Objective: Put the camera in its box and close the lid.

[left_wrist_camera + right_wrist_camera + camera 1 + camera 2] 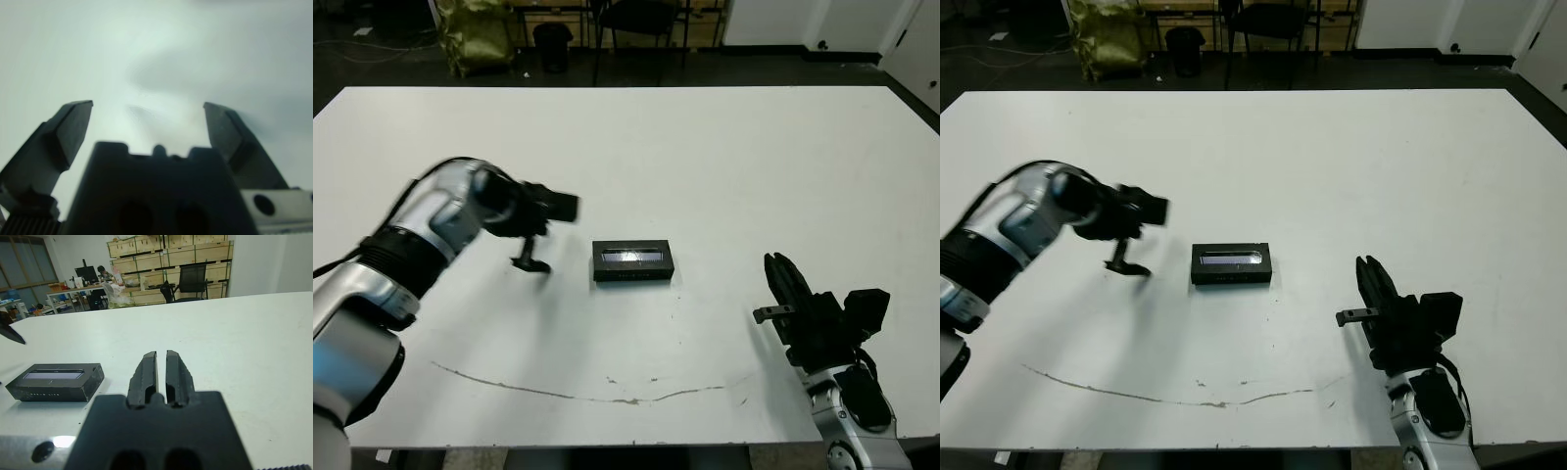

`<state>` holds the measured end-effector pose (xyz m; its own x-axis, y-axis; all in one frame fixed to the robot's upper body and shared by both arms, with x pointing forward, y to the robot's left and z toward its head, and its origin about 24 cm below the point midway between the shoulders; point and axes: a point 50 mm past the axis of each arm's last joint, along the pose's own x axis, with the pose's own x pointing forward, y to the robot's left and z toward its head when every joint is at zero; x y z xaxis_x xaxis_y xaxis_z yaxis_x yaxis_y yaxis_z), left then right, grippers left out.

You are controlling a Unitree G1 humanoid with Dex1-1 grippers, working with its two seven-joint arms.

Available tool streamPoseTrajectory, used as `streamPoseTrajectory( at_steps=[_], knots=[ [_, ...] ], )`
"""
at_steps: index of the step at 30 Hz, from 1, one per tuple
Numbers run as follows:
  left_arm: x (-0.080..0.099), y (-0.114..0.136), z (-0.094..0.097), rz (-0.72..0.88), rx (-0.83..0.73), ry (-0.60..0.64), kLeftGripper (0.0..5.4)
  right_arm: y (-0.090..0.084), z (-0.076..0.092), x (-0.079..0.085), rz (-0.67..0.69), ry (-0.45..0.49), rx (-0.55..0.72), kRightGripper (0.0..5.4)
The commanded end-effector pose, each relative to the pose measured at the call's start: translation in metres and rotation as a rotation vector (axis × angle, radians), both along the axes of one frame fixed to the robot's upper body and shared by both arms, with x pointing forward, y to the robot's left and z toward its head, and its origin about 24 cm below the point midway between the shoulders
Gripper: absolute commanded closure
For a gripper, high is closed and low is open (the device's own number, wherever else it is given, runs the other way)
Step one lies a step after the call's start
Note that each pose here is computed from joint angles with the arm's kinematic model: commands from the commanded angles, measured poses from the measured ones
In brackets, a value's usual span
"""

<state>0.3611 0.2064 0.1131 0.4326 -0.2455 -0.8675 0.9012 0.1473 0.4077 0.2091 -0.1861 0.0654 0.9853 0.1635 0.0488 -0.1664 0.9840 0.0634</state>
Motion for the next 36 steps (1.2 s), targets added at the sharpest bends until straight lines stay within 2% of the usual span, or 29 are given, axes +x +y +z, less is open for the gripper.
streamPoseTrajectory(
  at_steps=[1, 3, 6, 10, 12, 15, 19, 22, 26, 31, 36],
  knots=[
    [-0.012, 0.034, -0.024, 0.151, 0.025, -0.02, 0.24, -0.003, -0.003, 0.0, -0.001, 0.016, -0.024, 5.4],
    [-0.01, 0.035, -0.016, 0.191, -0.025, -0.142, 0.63, -0.002, -0.003, 0.0, 0.004, 0.01, -0.025, 5.4],
    [-0.012, 0.025, -0.002, 0.243, -0.207, -0.34, 1.39, -0.002, -0.003, 0.0, 0.008, 0.013, -0.022, 5.4],
    [-0.024, -0.013, 0.021, 0.263, -0.55, -0.508, 2.39, -0.001, -0.003, 0.001, -0.002, 0.015, -0.028, 5.4],
    [-0.035, -0.034, 0.029, 0.246, -0.697, -0.534, 2.88, 0.0, -0.002, 0.001, -0.005, 0.019, -0.025, 5.4],
    [-0.052, -0.065, 0.036, 0.221, -0.883, -0.511, 3.63, 0.001, -0.002, 0.001, 0.001, 0.016, -0.004, 5.4],
    [-0.07, -0.103, 0.037, 0.197, -1.005, -0.446, 4.68, 0.002, -0.002, 0.002, 0.0, 0.019, -0.005, 5.4],
    [-0.075, -0.12, 0.033, 0.22, -1.046, -0.393, 5.38, 0.003, -0.002, 0.002, -0.001, 0.013, -0.007, 5.4],
    [-0.075, -0.134, 0.022, 0.265, -1.057, -0.336, 5.38, 0.004, -0.001, 0.002, -0.007, 0.018, -0.019, 5.4],
    [-0.077, -0.144, -0.002, 0.358, -1.022, -0.227, 5.38, 0.003, -0.002, 0.002, 0.002, 0.013, 0.0, 5.4],
    [-0.081, -0.153, -0.023, 0.446, -0.975, -0.186, 5.38, 0.003, -0.002, 0.002, 0.004, 0.019, -0.007, 5.4]
  ],
)
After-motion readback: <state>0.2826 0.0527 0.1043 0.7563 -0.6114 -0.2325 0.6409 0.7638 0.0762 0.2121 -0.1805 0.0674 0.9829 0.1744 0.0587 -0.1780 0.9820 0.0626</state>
